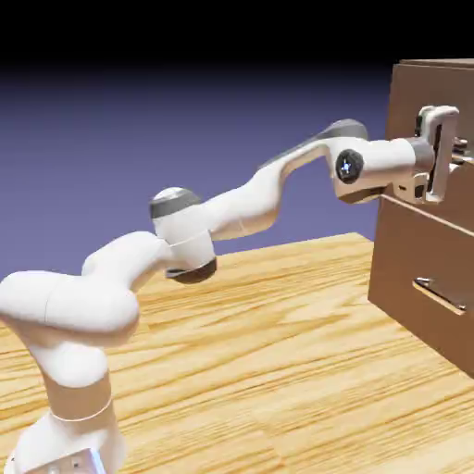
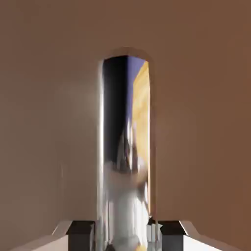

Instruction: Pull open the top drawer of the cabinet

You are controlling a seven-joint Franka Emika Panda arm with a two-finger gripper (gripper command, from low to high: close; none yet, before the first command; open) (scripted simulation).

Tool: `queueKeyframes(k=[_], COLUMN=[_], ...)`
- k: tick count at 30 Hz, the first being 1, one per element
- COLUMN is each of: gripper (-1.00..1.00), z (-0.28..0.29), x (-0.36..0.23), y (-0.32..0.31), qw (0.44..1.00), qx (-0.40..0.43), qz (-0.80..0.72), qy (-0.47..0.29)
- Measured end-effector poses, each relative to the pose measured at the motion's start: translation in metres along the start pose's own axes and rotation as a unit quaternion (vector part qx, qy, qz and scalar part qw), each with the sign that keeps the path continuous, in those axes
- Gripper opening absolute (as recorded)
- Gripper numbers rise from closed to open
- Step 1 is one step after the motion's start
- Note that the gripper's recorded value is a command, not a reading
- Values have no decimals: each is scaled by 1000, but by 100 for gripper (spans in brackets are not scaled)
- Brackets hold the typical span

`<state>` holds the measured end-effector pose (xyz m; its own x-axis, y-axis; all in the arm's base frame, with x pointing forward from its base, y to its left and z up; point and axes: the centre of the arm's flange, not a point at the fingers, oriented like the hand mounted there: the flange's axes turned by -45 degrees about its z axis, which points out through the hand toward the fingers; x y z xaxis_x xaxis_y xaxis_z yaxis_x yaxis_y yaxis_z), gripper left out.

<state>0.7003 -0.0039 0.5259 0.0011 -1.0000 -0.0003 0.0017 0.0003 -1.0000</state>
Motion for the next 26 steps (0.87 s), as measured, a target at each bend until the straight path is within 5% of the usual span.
queueKeyframes(k=[23, 24, 26], gripper=[-100, 100, 100], z=[-217, -220, -220], x=[0, 0, 0], y=[0, 0, 0], qw=[1000, 1000, 1000], qx=[1, 1, -1], qz=[0, 0, 0], qy=[0, 0, 0])
